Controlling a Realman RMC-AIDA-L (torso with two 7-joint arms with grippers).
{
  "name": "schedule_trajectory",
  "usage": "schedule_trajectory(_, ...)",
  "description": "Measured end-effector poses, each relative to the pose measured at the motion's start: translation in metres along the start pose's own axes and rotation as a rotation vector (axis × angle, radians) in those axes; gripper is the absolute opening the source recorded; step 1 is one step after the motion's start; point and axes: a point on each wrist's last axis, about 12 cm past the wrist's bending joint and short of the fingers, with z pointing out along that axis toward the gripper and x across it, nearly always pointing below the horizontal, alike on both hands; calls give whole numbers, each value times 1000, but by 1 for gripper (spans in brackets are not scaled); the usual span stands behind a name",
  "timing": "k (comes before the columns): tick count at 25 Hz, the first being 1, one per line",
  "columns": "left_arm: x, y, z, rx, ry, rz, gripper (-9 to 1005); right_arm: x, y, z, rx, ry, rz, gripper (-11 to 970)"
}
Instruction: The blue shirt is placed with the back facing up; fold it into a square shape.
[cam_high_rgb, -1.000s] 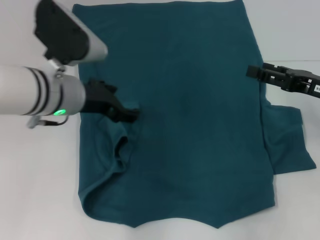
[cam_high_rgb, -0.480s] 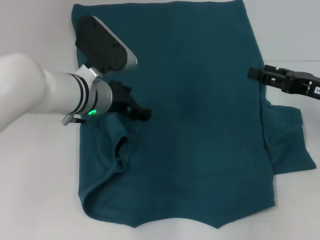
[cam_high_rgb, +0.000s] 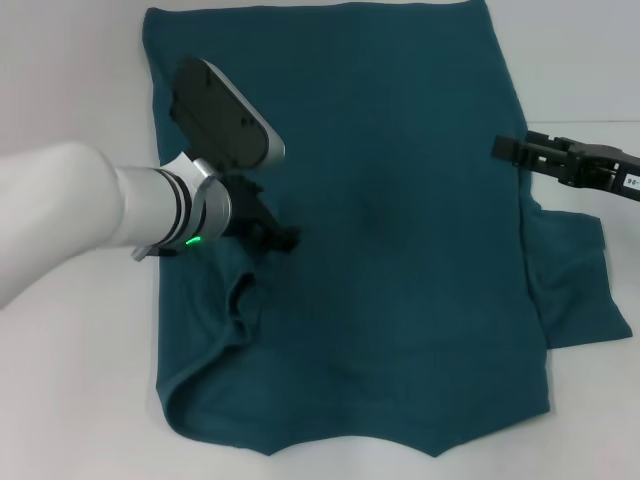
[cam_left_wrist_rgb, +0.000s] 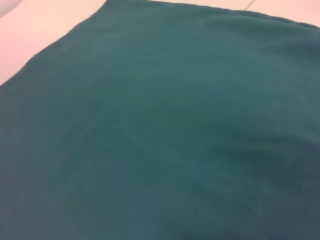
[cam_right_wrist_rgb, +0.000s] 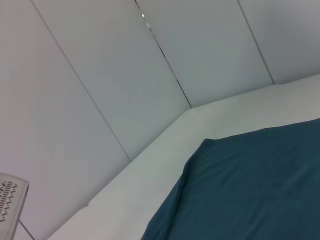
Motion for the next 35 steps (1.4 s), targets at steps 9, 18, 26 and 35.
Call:
schedule_trajectory(9, 4, -2, 10, -26, 10, 3, 819, 3, 1, 2, -7, 6, 14, 820)
schedule_trajectory(18, 10, -3, 15, -47, 19, -3, 745, 4, 0, 2, -7, 7, 18, 820)
schedule_trajectory(26, 16, -4, 16, -47, 32, -9, 542, 6, 0, 2, -6, 9, 23, 820)
schedule_trajectory(35, 17, -2, 16, -60, 26, -13, 363, 8, 0, 2, -5, 11, 26, 820)
